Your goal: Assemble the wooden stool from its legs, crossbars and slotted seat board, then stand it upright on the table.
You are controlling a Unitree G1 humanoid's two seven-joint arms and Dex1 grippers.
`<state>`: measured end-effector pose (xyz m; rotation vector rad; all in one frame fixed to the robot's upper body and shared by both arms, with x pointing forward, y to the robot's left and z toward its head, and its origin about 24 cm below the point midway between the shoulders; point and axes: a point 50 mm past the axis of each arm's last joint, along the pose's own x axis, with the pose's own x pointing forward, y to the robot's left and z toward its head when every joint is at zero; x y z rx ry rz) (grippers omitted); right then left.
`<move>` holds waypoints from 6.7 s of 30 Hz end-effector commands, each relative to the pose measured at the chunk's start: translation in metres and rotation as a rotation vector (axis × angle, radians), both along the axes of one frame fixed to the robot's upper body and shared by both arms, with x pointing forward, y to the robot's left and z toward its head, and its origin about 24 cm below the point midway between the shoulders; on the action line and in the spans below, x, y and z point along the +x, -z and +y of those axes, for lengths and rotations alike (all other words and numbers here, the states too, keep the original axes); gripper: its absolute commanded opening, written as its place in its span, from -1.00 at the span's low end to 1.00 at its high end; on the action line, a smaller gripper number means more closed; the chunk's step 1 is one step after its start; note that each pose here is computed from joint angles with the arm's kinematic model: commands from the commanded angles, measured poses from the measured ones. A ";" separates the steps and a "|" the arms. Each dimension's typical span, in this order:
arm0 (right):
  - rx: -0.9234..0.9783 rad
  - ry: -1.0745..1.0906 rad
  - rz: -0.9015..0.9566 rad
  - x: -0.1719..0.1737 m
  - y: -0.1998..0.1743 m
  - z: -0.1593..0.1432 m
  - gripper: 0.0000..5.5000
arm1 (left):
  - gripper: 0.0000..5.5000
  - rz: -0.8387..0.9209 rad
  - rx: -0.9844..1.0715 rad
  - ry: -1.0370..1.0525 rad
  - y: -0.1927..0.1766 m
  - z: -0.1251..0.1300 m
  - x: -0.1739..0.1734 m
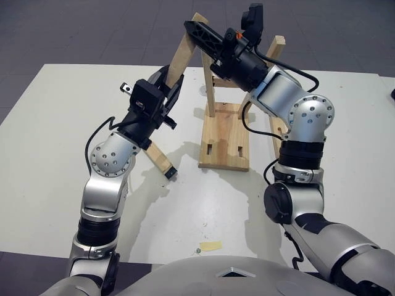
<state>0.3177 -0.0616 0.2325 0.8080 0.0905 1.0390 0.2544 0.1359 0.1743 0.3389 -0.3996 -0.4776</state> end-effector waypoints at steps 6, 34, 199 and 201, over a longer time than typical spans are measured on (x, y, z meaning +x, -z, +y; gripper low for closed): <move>-0.107 0.120 -0.111 -0.005 0.000 0.000 -0.85 | 0.12 0.023 -0.002 -0.018 -0.001 0.002 0.013; -0.463 1.088 0.126 -0.045 0.105 -0.188 -0.85 | 0.96 0.028 -0.588 -0.953 0.026 0.119 0.018; -0.625 1.324 -0.153 0.048 0.055 -0.148 0.96 | 0.96 0.027 -0.506 -0.807 0.012 0.084 0.045; -0.700 1.315 -0.070 0.045 0.075 -0.150 0.96 | 0.96 0.029 -0.505 -0.810 0.013 0.084 0.044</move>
